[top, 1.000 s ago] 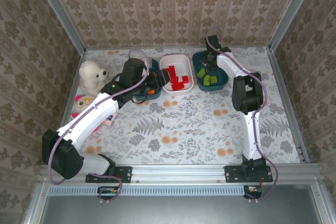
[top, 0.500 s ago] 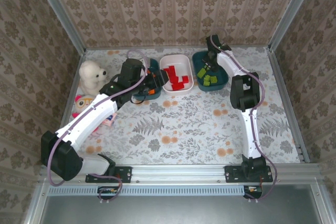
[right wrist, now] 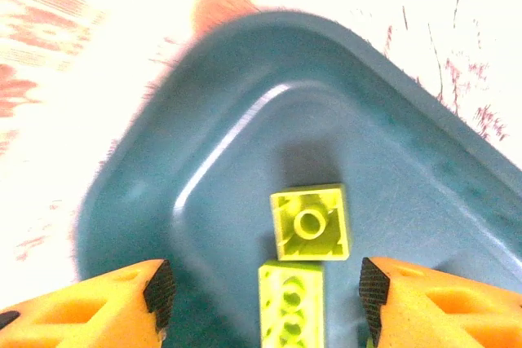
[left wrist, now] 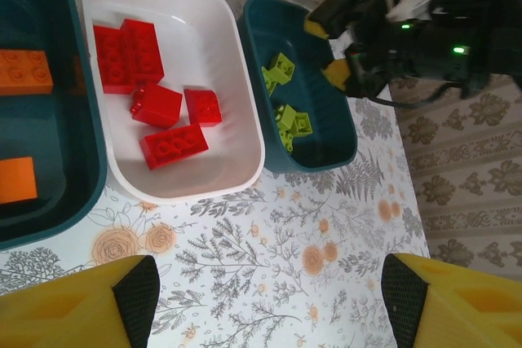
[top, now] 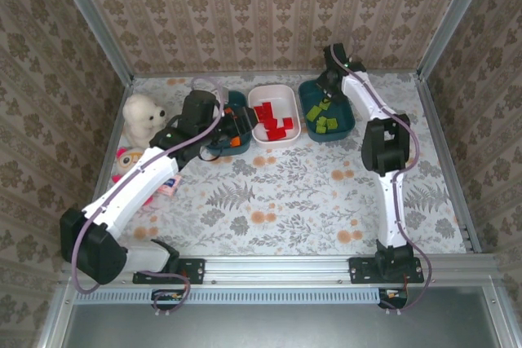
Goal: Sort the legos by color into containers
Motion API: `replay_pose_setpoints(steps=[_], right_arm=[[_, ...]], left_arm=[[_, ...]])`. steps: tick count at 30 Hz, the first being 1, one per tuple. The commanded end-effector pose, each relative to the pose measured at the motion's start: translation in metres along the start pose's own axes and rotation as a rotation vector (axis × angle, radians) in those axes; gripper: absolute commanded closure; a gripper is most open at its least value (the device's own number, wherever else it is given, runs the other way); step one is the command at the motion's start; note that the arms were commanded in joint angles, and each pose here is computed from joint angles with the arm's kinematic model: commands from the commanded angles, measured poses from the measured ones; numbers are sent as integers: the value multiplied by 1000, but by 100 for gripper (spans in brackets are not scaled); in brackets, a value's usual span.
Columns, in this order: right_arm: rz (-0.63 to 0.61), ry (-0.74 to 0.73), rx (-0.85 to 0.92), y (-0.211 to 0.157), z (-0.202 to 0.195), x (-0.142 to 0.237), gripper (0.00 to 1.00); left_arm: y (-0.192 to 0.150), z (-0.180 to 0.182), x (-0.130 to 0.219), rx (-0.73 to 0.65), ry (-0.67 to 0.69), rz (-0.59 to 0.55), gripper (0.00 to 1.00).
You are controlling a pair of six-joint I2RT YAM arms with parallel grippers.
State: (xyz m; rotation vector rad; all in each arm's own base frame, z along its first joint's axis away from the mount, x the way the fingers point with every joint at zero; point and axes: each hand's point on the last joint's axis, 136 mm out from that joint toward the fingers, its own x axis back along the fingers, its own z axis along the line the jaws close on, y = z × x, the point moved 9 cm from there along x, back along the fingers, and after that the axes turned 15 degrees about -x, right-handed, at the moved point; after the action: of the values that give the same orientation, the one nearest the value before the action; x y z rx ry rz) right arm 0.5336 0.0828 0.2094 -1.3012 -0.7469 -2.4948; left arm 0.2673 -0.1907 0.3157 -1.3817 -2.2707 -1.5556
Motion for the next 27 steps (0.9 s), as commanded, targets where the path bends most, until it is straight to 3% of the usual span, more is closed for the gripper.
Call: replay_pose_setpoints(steps=[1, 5, 11, 12, 18, 20, 21, 27], right_arm=[[-127, 178, 150, 3, 28, 112, 34], [-156, 245, 246, -24, 6, 170, 30], [-117, 265, 391, -73, -68, 234, 21], [-99, 265, 404, -80, -86, 244, 1], [31, 269, 465, -109, -177, 269, 0], [52, 303, 484, -114, -196, 275, 0], [39, 308, 482, -114, -205, 279, 0], [-246, 107, 450, -91, -224, 268, 0]], left_arm=[[5, -1, 26, -17, 11, -42, 25], [-3, 7, 42, -6, 37, -41, 25], [-20, 17, 65, -7, 83, -15, 24], [-24, 19, 68, -4, 87, -5, 24], [-44, 27, 80, 3, 98, 27, 22], [-51, 30, 84, 9, 120, 33, 10], [-55, 32, 86, 14, 134, 35, 0], [-73, 58, 99, -35, 384, 72, 0]])
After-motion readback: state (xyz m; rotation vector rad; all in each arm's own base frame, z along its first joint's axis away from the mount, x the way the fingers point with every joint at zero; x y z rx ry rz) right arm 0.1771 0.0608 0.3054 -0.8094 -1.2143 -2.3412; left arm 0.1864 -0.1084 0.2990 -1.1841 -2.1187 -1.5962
